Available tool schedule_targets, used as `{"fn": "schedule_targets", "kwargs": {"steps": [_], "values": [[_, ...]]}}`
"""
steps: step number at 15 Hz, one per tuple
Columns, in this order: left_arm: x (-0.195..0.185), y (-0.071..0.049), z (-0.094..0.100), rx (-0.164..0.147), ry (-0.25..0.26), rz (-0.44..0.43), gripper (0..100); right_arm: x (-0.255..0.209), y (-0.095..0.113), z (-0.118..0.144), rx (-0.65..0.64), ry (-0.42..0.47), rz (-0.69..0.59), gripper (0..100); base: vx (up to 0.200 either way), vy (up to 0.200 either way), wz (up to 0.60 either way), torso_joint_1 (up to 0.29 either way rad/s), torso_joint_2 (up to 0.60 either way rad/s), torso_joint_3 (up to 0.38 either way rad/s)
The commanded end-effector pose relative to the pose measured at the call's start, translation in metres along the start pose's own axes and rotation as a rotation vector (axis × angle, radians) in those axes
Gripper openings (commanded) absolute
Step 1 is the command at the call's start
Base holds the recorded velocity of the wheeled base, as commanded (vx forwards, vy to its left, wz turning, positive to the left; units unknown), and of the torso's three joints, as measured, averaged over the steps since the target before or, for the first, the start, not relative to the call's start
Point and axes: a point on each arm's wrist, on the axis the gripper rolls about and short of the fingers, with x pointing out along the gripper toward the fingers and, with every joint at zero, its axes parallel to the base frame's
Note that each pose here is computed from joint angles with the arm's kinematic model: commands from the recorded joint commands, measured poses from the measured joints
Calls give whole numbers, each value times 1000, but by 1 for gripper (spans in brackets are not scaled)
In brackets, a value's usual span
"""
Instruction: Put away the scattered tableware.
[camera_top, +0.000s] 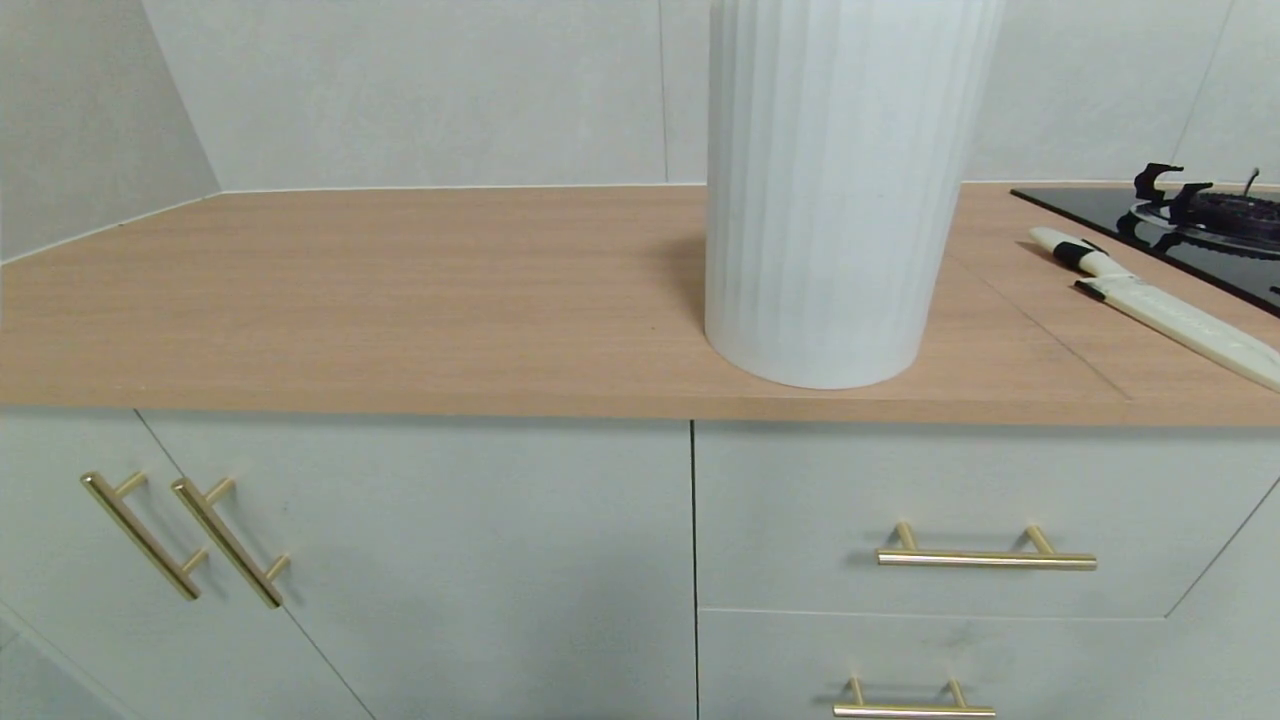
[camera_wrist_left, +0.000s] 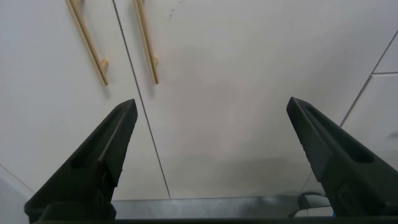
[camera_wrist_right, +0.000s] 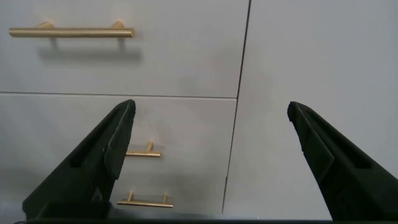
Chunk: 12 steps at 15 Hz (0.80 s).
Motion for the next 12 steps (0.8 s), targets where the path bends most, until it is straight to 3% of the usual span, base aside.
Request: {"fn": "schedule_targets", "kwargs": {"steps": [1, 3, 12], "values": [[0, 0, 0, 0, 0, 0, 100, 0, 0, 0, 0, 1, 1, 100, 0, 0, -600, -2, -2, 2], [0, 0, 0, 0, 0, 0, 100, 0, 0, 0, 0, 3, 1, 100, 0, 0, -600, 2, 2, 2], [0, 0, 0, 0, 0, 0, 100, 0, 0, 0, 2, -1, 1, 100, 0, 0, 0, 0, 0, 0]]}}
